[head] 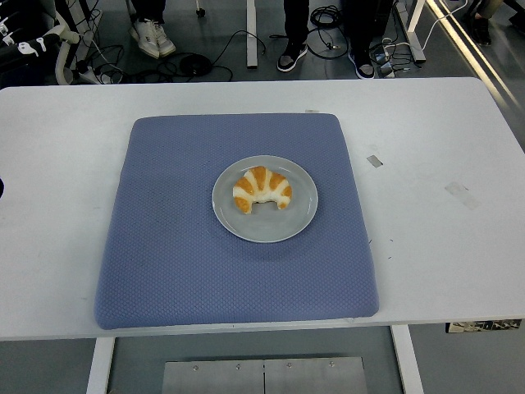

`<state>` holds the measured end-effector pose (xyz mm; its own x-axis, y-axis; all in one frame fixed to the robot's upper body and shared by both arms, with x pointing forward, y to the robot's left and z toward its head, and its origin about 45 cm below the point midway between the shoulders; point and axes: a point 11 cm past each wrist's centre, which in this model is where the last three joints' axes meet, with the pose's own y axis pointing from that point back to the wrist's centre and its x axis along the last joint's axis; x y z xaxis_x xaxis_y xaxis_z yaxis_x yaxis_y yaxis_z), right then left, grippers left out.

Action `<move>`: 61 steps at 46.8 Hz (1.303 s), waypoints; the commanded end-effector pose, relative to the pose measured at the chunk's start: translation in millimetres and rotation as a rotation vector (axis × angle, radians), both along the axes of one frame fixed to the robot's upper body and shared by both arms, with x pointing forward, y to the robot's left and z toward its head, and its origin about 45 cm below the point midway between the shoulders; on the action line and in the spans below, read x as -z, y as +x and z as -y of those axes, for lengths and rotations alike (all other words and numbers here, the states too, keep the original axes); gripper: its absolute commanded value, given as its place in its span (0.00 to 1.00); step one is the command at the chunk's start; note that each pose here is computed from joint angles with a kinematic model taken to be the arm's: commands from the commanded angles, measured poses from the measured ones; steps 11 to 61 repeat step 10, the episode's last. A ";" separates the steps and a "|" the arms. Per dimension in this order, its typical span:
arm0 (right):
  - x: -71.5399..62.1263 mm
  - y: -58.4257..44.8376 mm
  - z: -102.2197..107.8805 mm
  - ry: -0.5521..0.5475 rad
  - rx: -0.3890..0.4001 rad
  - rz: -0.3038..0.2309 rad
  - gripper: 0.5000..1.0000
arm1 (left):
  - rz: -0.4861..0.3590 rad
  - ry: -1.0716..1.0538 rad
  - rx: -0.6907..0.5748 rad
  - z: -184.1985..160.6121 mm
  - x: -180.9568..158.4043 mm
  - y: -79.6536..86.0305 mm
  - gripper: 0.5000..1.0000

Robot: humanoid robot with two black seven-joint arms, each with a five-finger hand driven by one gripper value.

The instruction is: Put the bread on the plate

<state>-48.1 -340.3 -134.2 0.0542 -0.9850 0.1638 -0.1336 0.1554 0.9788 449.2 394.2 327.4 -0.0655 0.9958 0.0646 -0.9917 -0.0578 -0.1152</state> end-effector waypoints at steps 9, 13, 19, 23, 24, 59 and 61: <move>0.7 2.5 -5.4 0.017 0.001 0.005 1.00 | -0.002 0.021 -0.014 -9.4 -3.1 -2.3 0.94; 0.7 2.6 -5.3 0.017 0.002 0.005 1.00 | -0.002 0.021 -0.014 -9.4 -3.1 -2.3 0.94; 0.7 2.6 -5.3 0.017 0.002 0.005 1.00 | -0.002 0.021 -0.014 -9.4 -3.1 -2.3 0.94; 0.7 2.6 -5.3 0.017 0.002 0.005 1.00 | -0.002 0.021 -0.014 -9.4 -3.1 -2.3 0.94; 0.7 2.6 -5.3 0.017 0.002 0.005 1.00 | -0.002 0.021 -0.014 -9.4 -3.1 -2.3 0.94; 0.7 2.6 -5.3 0.017 0.002 0.005 1.00 | -0.002 0.021 -0.014 -9.4 -3.1 -2.3 0.94; 0.7 2.6 -5.3 0.017 0.002 0.005 1.00 | -0.002 0.021 -0.014 -9.4 -3.1 -2.3 0.94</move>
